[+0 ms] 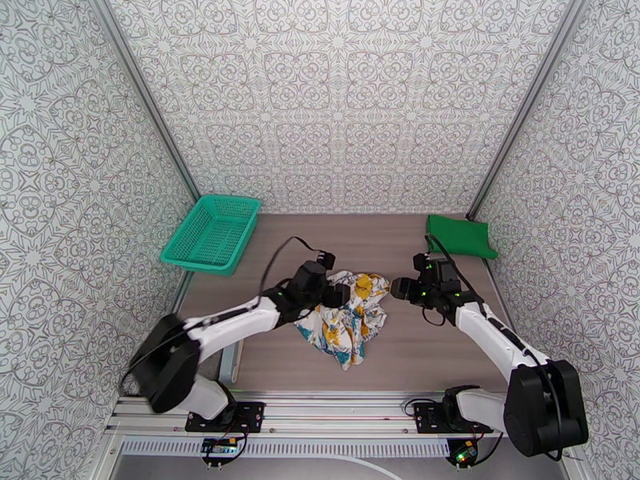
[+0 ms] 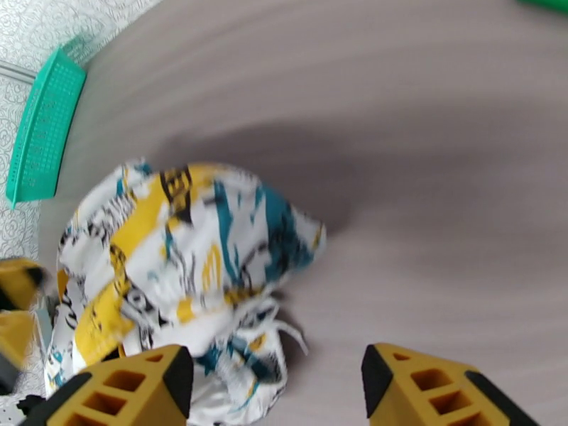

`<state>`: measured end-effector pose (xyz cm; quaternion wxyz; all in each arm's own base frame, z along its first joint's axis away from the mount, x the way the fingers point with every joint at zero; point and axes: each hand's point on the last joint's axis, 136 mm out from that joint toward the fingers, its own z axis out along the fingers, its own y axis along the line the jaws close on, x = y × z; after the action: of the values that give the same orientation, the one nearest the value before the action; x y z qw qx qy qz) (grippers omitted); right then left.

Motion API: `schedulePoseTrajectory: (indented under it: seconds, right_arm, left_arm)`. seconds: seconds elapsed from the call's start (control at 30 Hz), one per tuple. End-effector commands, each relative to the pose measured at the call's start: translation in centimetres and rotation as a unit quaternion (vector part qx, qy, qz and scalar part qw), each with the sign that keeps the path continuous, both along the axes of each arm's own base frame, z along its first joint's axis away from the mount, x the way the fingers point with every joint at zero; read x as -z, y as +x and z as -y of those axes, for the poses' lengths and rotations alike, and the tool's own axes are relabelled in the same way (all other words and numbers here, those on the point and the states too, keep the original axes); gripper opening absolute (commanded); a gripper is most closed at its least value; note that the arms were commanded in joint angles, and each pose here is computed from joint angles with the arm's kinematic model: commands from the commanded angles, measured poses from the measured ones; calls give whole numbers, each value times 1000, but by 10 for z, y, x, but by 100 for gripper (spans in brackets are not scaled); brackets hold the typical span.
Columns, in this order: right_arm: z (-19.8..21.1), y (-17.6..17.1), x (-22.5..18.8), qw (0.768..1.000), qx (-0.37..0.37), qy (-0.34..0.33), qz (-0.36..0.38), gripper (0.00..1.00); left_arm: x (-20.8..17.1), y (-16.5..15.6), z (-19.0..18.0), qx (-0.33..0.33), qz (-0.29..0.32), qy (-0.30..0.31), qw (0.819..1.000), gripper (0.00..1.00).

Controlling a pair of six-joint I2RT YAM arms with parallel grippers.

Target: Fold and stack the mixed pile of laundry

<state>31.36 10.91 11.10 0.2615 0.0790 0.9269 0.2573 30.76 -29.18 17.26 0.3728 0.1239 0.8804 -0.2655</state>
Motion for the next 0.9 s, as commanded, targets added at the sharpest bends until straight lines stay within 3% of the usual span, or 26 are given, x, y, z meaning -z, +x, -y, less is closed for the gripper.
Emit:
schedulePoseTrajectory:
  seconds: [0.0, 0.13, 0.3, 0.57, 0.7, 0.83, 0.87]
  right_arm:
    - [-8, -36, 14, 998, -7, 24, -64, 68]
    - [-15, -67, 36, 993, -25, 12, -117, 63]
    - [-36, -86, 59, 987, -60, -5, -150, 63]
    - [-68, -51, 79, 986, -83, 16, -140, 65]
    - [-73, -33, 93, 986, -87, 6, -144, 51]
    - [-79, -21, 86, 989, -81, 21, -120, 31]
    - [-81, -19, 82, 990, -81, 27, -113, 24]
  left_arm:
    - [0, -27, -24, 21, 3, 80, 997, 69]
    - [3, -72, -3, 106, 8, 105, 989, 65]
    - [38, -107, 15, 114, -22, 159, 980, 83]
    - [97, -139, 23, 91, -65, 212, 971, 93]
    - [120, -126, 13, 46, -62, 254, 964, 84]
    - [129, -103, 10, 11, -38, 263, 964, 65]
    - [128, -97, 13, 7, -28, 258, 966, 56]
